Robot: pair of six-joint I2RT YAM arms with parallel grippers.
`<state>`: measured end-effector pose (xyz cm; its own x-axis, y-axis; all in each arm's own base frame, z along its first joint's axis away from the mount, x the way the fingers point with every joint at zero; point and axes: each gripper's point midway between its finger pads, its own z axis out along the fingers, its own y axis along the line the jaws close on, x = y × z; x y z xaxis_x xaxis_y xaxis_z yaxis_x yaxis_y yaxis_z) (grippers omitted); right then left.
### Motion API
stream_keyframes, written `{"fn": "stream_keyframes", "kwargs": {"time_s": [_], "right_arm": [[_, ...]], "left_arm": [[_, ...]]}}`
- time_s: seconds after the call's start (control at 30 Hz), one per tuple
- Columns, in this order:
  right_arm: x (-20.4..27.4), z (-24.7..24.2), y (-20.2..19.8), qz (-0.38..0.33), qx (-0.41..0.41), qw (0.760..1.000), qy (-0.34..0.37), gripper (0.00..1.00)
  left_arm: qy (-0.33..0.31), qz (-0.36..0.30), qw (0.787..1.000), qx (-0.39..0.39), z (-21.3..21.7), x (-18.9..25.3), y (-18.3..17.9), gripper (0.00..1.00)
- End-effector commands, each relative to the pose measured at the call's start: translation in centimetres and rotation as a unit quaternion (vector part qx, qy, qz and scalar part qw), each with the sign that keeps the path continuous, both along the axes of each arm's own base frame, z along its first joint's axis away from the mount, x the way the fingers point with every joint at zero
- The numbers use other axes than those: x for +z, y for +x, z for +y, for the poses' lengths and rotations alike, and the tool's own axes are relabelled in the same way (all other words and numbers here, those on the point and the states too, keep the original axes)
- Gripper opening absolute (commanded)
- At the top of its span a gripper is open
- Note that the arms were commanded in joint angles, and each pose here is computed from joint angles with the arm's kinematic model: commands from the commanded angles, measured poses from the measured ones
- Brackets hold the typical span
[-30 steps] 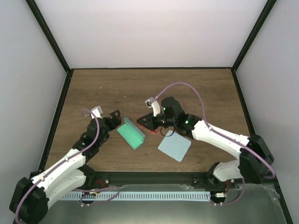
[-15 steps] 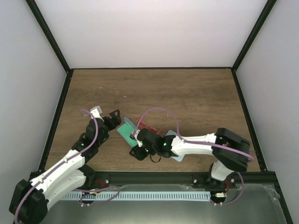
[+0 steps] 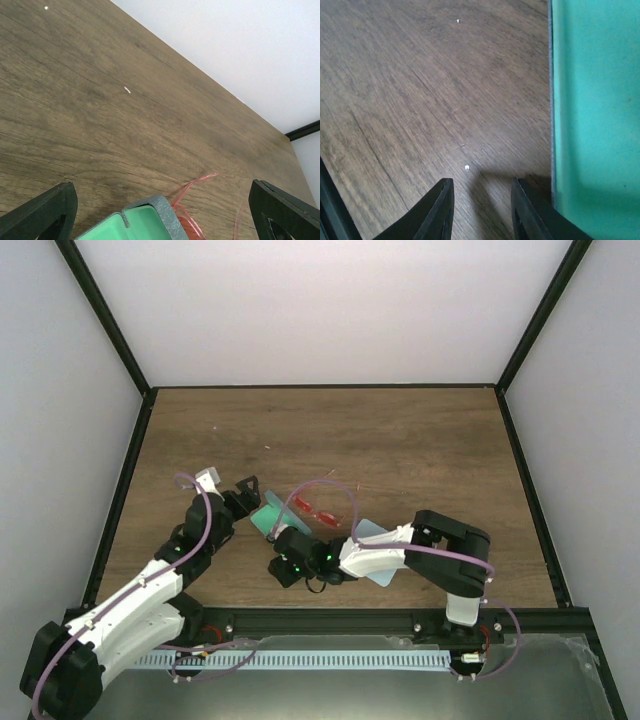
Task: Organize the sunglasses
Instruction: Adjust the sunglasses case at the center of the board.
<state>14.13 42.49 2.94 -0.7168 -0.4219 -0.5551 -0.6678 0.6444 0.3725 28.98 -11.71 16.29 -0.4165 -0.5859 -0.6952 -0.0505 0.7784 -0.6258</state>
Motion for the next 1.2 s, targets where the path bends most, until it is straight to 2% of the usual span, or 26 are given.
{"fn": "stream_keyframes", "kwargs": {"time_s": [0.0, 0.4, 0.77, 1.17], "right_arm": [[0.9, 0.6, 1.4, -0.030, -0.032, 0.999, 0.005, 0.33], [0.5, -3.3, 3.3, -0.067, -0.087, 0.993, -0.038, 0.33], [-1.1, -1.3, 3.8, -0.061, -0.078, 0.994, -0.036, 0.33], [-1.5, -2.7, 6.4, -0.058, -0.098, 0.993, -0.034, 0.33]], "left_arm": [[-0.003, -0.009, 1.000, -0.002, -0.2, 0.7, 0.4, 0.96], [-0.007, 0.000, 1.000, -0.014, -0.8, 0.1, 0.4, 0.96], [-0.001, -0.002, 1.000, -0.007, -0.5, 0.4, 0.5, 0.96], [0.003, -0.014, 1.000, 0.011, 0.4, 1.1, 0.3, 0.96]]}}
